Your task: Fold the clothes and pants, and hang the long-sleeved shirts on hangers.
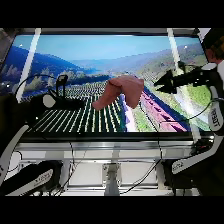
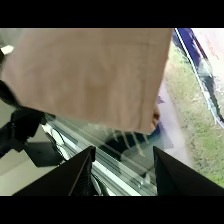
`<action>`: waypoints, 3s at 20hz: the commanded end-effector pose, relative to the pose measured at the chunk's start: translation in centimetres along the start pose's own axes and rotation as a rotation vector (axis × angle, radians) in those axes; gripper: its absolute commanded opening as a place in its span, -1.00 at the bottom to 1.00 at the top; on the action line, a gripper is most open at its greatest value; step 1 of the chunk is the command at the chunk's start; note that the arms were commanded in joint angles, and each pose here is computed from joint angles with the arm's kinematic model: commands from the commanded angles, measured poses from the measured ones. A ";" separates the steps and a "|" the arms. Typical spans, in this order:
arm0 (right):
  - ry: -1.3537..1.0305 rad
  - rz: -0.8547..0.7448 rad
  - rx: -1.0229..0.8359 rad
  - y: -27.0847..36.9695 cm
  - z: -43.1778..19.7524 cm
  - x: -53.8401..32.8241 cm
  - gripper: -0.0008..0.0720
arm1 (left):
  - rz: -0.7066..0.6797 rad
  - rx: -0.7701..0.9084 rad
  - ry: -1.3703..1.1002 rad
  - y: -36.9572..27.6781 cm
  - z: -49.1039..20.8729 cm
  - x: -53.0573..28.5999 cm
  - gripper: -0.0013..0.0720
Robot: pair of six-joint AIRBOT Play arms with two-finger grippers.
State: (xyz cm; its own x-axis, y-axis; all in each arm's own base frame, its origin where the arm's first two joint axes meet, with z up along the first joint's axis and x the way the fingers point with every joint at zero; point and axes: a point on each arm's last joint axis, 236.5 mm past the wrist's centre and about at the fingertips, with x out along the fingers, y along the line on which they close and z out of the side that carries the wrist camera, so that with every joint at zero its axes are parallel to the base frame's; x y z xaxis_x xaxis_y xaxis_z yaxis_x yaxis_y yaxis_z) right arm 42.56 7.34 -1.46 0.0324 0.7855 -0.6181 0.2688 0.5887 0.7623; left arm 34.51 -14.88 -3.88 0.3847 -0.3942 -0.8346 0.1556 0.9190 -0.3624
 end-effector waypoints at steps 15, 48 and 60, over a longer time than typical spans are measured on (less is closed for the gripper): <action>0.085 0.001 0.079 -3.7 1.1 7.8 0.26 | -0.246 -0.518 0.004 -1.9 -0.6 6.8 0.18; 0.116 -0.079 -0.103 -1.4 1.3 7.5 -0.03 | -0.317 -0.342 -0.290 -5.8 11.7 3.7 -0.95; 0.134 -0.009 -0.039 -2.3 2.0 10.3 -0.03 | -0.366 -0.323 -0.235 -7.3 10.5 3.5 -0.95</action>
State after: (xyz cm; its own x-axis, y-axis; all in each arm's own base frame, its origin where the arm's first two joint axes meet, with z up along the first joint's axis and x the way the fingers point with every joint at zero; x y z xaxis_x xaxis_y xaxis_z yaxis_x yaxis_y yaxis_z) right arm 43.71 12.47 -10.02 -0.1130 0.7577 -0.6427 0.2104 0.6505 0.7298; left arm 44.61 -22.55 0.07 0.5687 -0.6291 -0.5299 0.0368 0.6630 -0.7477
